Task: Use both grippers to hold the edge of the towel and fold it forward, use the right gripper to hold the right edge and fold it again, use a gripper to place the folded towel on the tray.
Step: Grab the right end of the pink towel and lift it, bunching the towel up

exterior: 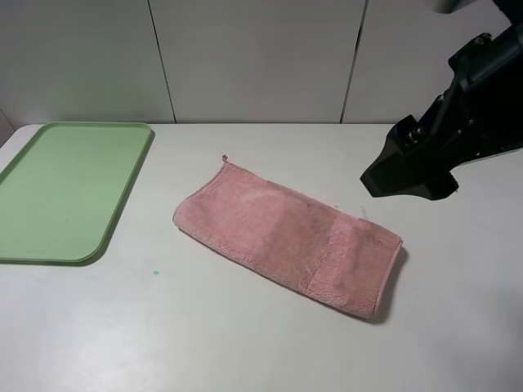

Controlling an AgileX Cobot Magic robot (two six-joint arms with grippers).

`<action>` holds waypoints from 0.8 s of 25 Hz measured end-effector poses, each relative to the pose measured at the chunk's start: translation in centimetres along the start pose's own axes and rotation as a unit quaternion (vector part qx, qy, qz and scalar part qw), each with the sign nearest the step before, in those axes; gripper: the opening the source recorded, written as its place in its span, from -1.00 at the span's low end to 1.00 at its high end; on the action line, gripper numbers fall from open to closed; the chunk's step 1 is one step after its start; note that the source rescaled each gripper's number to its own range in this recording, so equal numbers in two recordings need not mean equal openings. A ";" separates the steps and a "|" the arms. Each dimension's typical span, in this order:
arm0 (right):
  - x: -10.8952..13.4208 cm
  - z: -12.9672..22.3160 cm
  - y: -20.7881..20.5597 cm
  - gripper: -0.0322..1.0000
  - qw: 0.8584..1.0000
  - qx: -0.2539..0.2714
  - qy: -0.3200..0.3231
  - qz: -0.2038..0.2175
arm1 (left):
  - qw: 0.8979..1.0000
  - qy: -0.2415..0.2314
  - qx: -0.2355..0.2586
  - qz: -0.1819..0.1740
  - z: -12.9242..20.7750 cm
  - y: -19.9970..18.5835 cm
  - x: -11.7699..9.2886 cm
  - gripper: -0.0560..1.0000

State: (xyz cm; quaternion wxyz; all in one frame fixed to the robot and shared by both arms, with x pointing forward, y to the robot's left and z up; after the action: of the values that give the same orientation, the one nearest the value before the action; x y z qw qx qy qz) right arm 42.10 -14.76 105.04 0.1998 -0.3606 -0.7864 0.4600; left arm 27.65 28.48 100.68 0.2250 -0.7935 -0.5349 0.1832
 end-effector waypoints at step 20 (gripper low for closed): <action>-0.1 1.4 6.8 1.00 0.976 0.037 0.215 0.013 | 0.982 -0.105 -0.009 -0.159 0.1 -0.3 1.6 1.00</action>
State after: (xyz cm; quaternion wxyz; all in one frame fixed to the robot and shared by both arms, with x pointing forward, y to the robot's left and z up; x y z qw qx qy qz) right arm 43.88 -13.54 98.45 0.3712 -0.4537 -0.7026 0.4033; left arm 27.95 30.07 100.68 0.1865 -0.6767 -0.6767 0.2222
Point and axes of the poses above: a point on each arm's last joint axis where the gripper is mounted, y pointing out along that axis toward the gripper, x along the wrist's bending axis when the last joint is at zero, z = x × y, the point moved 6 cm from there along y, pointing out along that axis toward the gripper, and after that the axes turned 1 degree about y, right-handed, at the moved point
